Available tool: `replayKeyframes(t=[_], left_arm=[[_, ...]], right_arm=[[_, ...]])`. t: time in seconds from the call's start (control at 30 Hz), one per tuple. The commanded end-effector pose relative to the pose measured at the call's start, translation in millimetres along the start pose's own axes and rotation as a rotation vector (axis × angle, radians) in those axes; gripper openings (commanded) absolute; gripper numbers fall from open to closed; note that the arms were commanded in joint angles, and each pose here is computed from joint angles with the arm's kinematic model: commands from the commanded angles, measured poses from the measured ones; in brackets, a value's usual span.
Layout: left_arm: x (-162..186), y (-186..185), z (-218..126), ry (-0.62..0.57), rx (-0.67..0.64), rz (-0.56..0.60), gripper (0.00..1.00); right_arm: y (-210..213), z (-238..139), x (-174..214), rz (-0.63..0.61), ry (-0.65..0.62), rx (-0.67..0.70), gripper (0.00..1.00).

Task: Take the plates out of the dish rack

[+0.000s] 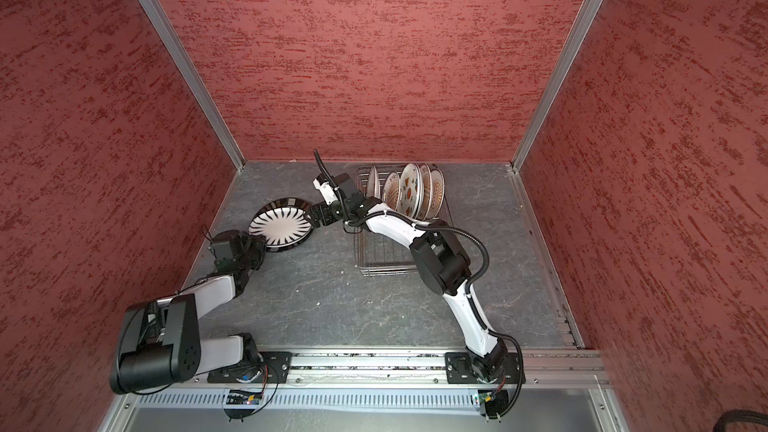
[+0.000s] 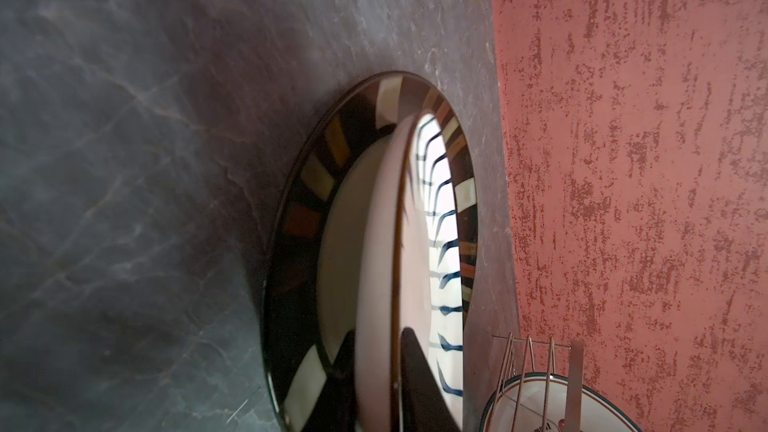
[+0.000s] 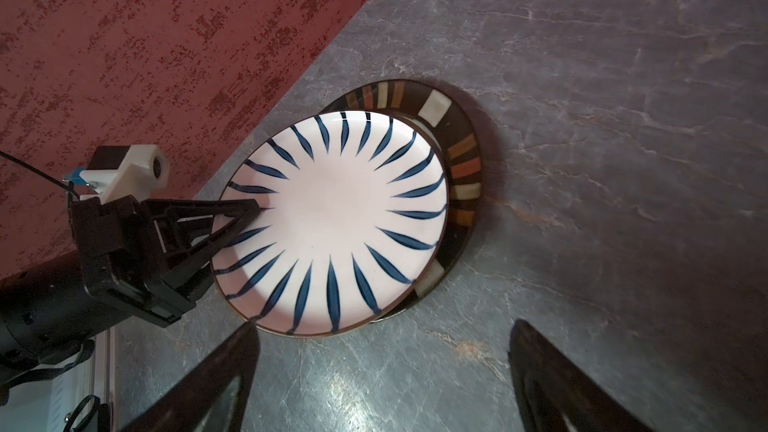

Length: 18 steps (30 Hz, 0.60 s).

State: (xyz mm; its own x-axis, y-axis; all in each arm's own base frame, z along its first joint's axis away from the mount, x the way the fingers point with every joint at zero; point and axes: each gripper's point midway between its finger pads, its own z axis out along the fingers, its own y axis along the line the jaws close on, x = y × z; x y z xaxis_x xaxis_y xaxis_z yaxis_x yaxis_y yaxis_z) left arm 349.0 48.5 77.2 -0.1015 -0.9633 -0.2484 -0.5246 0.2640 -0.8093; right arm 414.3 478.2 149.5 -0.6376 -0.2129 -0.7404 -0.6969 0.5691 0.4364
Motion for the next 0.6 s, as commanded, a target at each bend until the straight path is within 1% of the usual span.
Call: replayKeyframes(t=[0.0, 0.2, 0.27, 0.43, 0.57], left_arm=[[-14.1, -32.0, 0.1, -0.052, 0.086, 0.018, 0.26], [-12.6, -23.8, 3.3, -0.052, 0.048, 0.017, 0.32], [-13.0, -20.5, 3.8, -0.064, 0.025, 0.024, 0.37], [-14.6, -15.4, 6.0, -0.088, -0.027, 0.046, 0.44], [-13.6, -14.0, 12.7, -0.087, -0.044, 0.056, 0.47]], right_arm=[[4.0, 6.0, -3.9, -0.034, -0.006, -0.013, 0.94], [5.9, 5.3, -7.6, -0.041, -0.012, -0.016, 0.94], [6.7, 5.4, -8.3, -0.039, -0.013, -0.02, 0.94], [7.6, 6.6, -8.1, -0.034, -0.01, -0.027, 0.94], [7.6, 6.4, -7.0, -0.03, -0.005, -0.027, 0.94]])
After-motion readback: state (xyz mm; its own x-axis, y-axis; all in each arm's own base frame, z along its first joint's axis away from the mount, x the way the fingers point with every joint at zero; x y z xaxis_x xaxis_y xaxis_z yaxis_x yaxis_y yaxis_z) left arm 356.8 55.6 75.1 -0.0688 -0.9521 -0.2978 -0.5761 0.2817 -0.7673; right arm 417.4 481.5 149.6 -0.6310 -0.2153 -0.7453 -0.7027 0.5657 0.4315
